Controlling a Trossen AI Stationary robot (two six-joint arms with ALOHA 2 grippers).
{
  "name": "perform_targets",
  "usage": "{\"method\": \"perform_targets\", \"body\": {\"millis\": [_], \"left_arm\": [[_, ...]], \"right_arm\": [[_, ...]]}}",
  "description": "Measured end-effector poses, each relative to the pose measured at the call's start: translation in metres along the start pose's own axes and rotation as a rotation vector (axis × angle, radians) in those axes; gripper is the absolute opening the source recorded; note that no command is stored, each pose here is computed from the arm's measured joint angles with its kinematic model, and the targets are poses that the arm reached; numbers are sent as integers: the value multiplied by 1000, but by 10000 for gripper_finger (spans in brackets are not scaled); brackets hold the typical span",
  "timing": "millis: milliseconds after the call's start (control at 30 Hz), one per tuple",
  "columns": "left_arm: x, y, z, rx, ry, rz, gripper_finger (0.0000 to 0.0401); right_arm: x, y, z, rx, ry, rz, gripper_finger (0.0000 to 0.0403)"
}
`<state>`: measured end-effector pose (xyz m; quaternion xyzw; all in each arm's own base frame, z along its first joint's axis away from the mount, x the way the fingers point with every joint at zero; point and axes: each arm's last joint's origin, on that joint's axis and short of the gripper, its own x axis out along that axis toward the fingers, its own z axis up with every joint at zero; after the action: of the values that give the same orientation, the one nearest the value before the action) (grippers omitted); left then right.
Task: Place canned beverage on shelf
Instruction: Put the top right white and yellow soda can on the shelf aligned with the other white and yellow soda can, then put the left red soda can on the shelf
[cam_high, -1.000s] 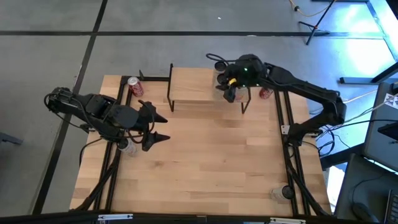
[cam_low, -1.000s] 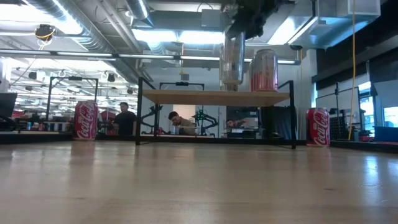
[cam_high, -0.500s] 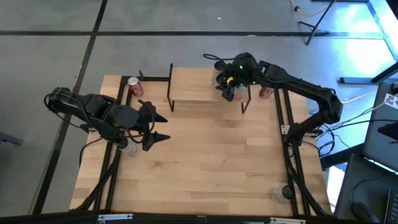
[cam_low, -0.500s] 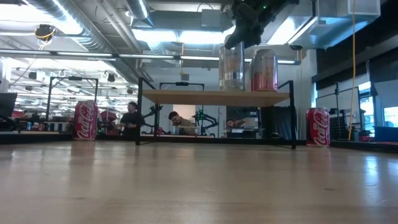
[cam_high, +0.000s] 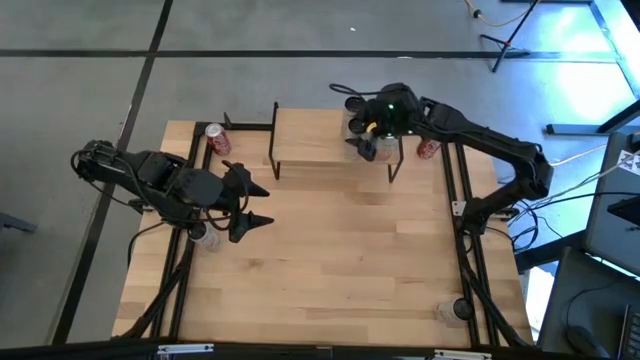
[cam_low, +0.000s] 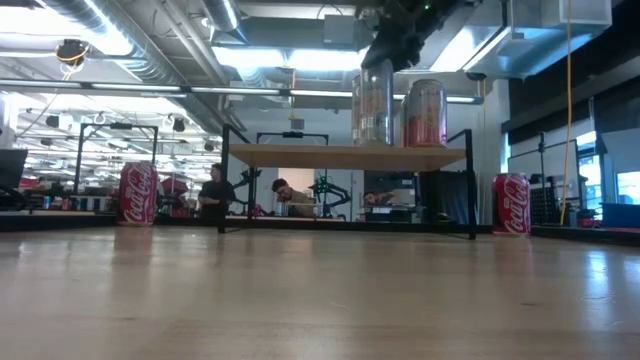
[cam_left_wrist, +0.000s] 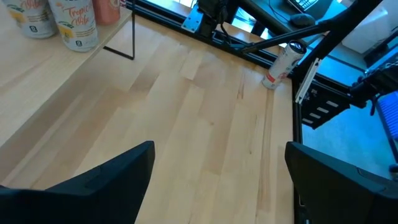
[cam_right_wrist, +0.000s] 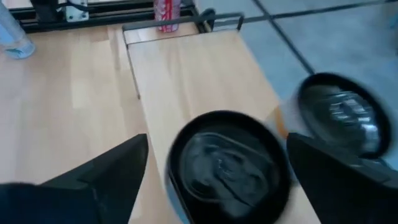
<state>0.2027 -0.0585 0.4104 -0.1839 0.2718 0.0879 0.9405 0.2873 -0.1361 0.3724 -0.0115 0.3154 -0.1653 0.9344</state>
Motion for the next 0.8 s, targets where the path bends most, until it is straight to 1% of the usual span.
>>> {"method": "perform_targets", "body": {"millis": [133, 267, 433, 600, 700, 800], "left_arm": [[0, 0, 0, 0, 1, -1, 357], [0, 0, 0, 7, 4, -7, 357], [0, 0, -1, -3, 8, 3, 357], [1, 3, 1, -34, -6, 27, 357], [2, 7, 3, -67, -5, 32, 357], [3, 10, 5, -84, 4, 26, 357]], "right_arm": [[-21, -1, 7, -6, -31, -31, 355], [-51, -3, 21, 4, -38, -33, 351], [-93, -3, 28, 78, 30, -31, 350], [-134, -5, 17, 146, 54, -194, 351], [-148, -11, 3, 198, 100, -282, 351], [-153, -20, -12, 272, 142, -345, 351]]}}
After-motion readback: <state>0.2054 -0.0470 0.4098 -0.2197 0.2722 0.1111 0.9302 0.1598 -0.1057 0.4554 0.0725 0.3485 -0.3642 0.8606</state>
